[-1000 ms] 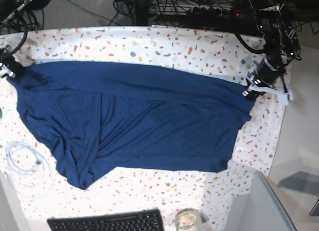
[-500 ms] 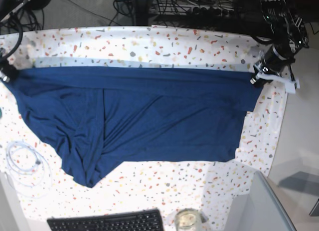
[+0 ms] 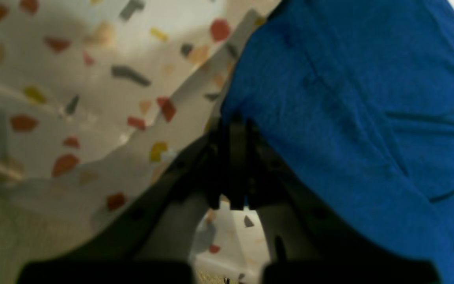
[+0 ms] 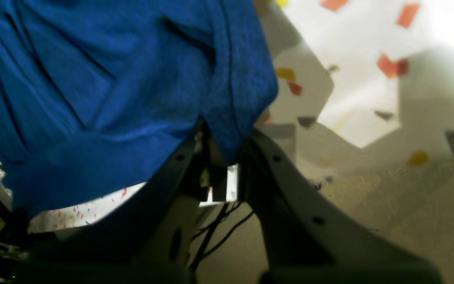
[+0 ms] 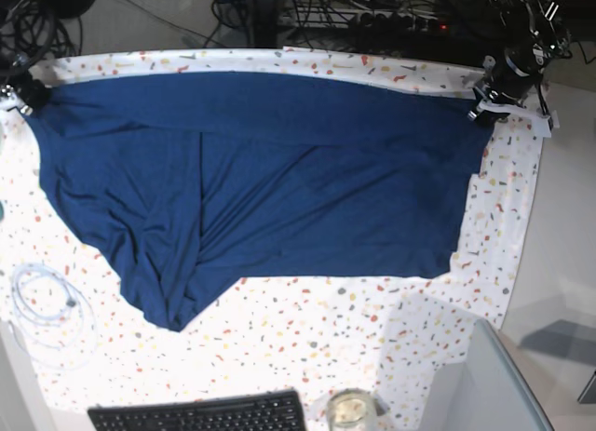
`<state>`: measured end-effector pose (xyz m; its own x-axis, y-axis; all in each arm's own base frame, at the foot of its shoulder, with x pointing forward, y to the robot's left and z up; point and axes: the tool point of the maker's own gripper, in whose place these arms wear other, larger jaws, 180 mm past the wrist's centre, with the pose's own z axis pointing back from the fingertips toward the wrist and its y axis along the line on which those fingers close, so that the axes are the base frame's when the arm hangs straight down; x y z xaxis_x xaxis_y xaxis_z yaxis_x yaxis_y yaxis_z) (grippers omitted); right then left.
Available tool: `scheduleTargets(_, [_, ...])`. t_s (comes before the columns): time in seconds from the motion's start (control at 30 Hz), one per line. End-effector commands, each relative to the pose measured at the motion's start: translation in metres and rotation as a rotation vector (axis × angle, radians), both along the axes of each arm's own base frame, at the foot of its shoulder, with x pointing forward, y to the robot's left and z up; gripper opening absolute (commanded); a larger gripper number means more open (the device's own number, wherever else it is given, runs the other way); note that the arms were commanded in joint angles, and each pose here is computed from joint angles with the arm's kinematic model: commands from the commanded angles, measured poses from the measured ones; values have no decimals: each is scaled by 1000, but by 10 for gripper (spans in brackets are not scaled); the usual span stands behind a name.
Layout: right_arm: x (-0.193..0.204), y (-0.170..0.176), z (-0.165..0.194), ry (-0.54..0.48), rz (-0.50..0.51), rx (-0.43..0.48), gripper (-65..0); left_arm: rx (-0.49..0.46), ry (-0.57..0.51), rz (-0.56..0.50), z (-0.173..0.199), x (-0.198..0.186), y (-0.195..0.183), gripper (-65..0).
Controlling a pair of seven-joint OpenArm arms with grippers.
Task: Layout the t-shirt on the table in an organized manner, then fold the t-shirt properly
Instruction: 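Pull the folded edge taut with both grippers away from the shirt body, then grasp the shirt's hanging corner with the right gripper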
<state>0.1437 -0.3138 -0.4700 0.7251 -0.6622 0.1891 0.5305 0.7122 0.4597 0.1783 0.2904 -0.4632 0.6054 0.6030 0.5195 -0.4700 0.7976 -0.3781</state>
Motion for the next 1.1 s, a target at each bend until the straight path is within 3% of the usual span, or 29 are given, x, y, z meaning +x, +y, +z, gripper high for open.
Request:
scheduleTargets(0.0, [3, -14, 9, -26, -1, -37, -650, 19, -30, 5, 7, 3, 8, -650])
scheduleTargets(0.5, [-8, -13, 5, -1, -16, -24, -639, 17, -20, 5, 4, 1, 7, -650])
scheduleTargets(0.57, [-8, -8, 2, -4, -20, -15, -590, 17, -18, 6, 4, 0, 7, -650])
scheduleTargets(0.7, [-9, -6, 2, -1, -19, -10, -363, 17, -15, 7, 4, -1, 8, -650])
scheduleTargets(0.77, [-14, -7, 2, 1, -22, -16, -275, 19, -16, 13, 4, -2, 10, -446])
scheduleTargets(0.87, [-19, -8, 1, 10, -29, -18, -243, 20, -17, 16, 4, -2, 11, -188])
scheduleTargets(0.9, [-22, -12, 2, 8, -47, -21, -243, 19, -15, 16, 4, -3, 10, -130])
scheduleTargets(0.97, [-27, -23, 6, -1, -97, -33, -240, 27, -19, 22, 6, -2, 15, -61])
scheduleTargets(1.07, [-31, -40, 14, -18, -142, -65, -240, 53, -38, 78, 14, -4, 36, -58])
